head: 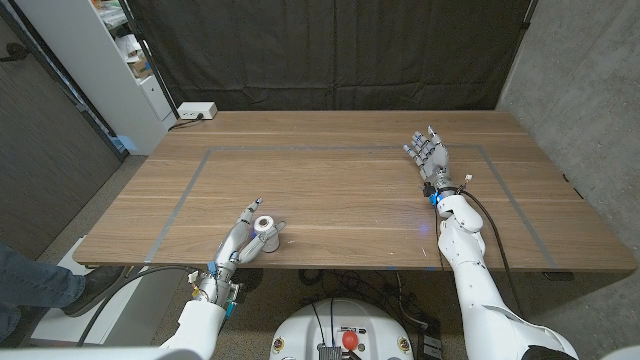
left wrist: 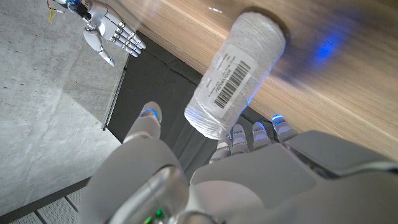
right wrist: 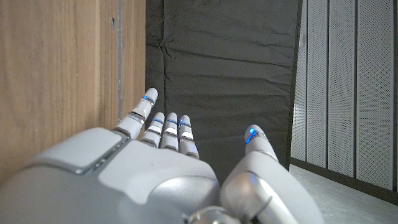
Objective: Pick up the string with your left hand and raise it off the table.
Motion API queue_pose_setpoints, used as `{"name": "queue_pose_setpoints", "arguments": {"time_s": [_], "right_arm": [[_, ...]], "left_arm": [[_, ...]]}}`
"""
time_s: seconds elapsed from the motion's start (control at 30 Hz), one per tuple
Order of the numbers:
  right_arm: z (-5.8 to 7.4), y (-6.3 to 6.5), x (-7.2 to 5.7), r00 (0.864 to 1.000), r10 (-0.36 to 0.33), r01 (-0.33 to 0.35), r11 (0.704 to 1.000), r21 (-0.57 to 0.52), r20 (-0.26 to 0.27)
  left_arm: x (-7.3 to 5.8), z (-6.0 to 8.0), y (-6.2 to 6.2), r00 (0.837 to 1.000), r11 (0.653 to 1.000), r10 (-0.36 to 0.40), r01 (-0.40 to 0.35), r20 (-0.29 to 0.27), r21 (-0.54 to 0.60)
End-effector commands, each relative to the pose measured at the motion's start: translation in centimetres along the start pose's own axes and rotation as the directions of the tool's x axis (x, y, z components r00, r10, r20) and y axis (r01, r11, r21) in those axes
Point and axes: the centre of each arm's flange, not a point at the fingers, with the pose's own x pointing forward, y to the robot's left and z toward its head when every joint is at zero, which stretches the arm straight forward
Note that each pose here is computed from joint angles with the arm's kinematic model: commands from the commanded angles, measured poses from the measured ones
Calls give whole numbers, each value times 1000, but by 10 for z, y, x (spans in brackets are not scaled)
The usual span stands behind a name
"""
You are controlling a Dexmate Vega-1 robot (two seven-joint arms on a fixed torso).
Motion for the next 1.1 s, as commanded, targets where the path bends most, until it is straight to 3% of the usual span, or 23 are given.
{"name": "queue_pose_setpoints", "arguments": {"time_s": [0.03,0.5,0.6,1.1], "right_arm": [[-5,-6,0,1000,-10,10,1000,8,-11],[-14,-6,5,1000,-12,12,1000,16,-25],[-15,-6,7,1000,-12,12,1000,16,-26],[-18,-10,7,1000,-23,24,999,36,-9]], "left_arm": [[3,-3,-3,1000,1000,5,-5,-13,-6],[8,-10,-4,1000,1000,6,-7,-31,-21],[8,-9,-5,999,999,36,-37,-32,-20],[23,-7,-5,999,1000,-18,17,-41,-23]]}}
